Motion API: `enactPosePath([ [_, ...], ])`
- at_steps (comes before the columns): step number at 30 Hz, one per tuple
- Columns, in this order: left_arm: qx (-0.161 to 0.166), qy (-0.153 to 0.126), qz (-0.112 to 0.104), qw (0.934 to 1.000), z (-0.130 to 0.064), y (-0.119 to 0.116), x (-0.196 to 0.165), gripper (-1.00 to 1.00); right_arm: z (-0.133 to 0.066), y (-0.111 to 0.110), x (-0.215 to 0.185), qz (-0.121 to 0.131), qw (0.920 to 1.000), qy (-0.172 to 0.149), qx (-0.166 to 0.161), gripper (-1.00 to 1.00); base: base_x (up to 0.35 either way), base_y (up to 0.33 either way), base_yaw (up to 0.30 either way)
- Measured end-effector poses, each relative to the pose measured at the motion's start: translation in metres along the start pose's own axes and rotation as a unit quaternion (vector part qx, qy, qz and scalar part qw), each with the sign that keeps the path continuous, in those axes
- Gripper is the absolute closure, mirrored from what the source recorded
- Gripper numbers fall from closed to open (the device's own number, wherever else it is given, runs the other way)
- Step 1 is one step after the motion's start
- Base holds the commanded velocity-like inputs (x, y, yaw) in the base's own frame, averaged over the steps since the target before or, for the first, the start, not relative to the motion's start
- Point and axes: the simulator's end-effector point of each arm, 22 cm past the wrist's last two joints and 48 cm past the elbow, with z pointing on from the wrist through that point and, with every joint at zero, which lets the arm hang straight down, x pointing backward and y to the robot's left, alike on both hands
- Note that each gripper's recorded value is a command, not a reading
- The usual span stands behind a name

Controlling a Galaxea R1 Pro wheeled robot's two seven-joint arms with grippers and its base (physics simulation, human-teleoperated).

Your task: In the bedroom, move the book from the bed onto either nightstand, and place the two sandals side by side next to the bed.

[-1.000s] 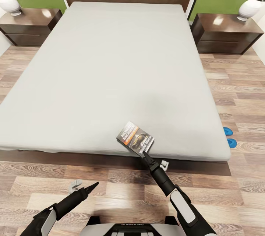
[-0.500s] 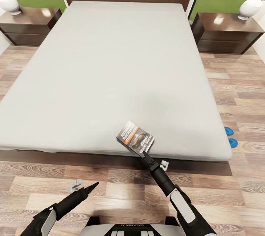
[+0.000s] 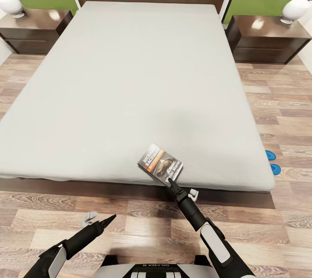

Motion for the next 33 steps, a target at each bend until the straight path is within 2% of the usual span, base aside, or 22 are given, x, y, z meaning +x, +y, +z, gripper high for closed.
enactPosePath([
  [12,0.0,0.0,0.0,1.0,0.0,0.0,0.0,-1.0,0.0,-0.0001,-0.0001,0.0,1.0,0.0,0.0,-1.0,0.003,0.002,0.0],
  [19,0.0,0.0,0.0,1.0,-0.0001,0.0,0.0001,-1.0,-0.0002,0.0002,0.0019,0.0,1.0,0.003,0.0,-1.0,0.159,0.0,0.0],
  [28,0.0,0.0,0.0,1.0,0.0,0.0,0.0,-1.0,0.0001,0.0003,0.002,0.0,1.0,0.004,-0.001,-1.0,0.016,0.0,0.0],
  [29,0.0,0.0,0.0,1.0,0.0,0.0,0.0,-1.0,0.0001,0.0004,0.002,0.0,1.0,0.004,-0.001,1.0,0.0,0.0,0.0],
  [33,0.0,0.0,0.0,1.0,0.0,0.0,0.0,-1.0,0.0001,0.0001,-0.0003,-0.001,1.0,0.0,0.0,1.0,0.0,0.0,0.0],
])
